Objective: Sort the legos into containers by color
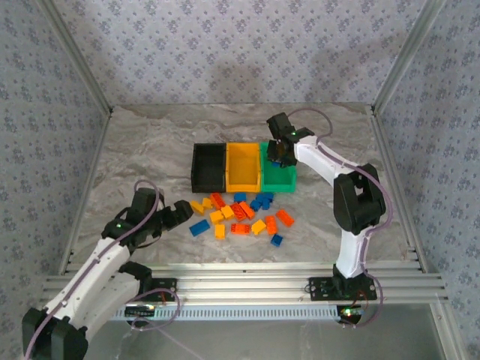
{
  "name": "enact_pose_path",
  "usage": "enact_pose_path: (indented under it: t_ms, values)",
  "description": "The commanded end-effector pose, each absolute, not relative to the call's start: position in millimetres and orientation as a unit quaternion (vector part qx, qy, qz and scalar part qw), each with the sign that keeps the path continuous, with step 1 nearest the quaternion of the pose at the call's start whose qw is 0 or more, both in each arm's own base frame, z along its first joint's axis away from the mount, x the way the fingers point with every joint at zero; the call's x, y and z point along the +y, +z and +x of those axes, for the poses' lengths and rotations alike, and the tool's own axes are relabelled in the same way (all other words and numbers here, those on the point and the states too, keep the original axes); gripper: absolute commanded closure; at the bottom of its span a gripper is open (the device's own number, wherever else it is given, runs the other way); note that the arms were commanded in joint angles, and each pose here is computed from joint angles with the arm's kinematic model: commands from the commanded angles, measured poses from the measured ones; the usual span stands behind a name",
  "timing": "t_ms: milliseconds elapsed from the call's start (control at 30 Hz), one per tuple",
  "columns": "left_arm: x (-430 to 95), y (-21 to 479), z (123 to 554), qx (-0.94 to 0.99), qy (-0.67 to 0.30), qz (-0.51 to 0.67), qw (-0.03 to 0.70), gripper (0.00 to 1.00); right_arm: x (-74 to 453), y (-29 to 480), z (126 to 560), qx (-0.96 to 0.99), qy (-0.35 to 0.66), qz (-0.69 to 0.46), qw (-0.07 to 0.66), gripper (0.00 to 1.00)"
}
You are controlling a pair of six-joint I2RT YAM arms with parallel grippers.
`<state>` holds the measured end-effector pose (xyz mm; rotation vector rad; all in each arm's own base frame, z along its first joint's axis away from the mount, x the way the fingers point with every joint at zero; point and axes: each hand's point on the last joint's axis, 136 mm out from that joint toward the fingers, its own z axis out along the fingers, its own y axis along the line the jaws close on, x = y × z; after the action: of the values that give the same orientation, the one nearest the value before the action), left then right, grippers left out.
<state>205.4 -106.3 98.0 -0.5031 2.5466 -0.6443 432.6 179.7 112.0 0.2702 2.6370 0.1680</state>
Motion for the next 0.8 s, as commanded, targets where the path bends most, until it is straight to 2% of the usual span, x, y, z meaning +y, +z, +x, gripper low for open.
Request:
enact_pose_path:
  t_ms: [0,167,433,767]
  values:
    - [-106,98,208,0.934,-0.218,-0.165,0.230,0.04,184,138,438,0.957,0.076,0.098,0.263,0.43]
    - [-114,85,209,0.941,-0.210,-0.151,0.218,0.12,188,164,422,0.948,0.087,0.083,0.295,0.37]
    - [-135,64,211,0.960,-0.170,-0.095,0.203,0.11,195,174,385,0.938,0.111,0.068,0.322,0.33]
    - [-141,51,209,0.977,-0.043,0.004,0.208,0.09,182,167,354,0.933,0.126,0.099,0.321,0.32]
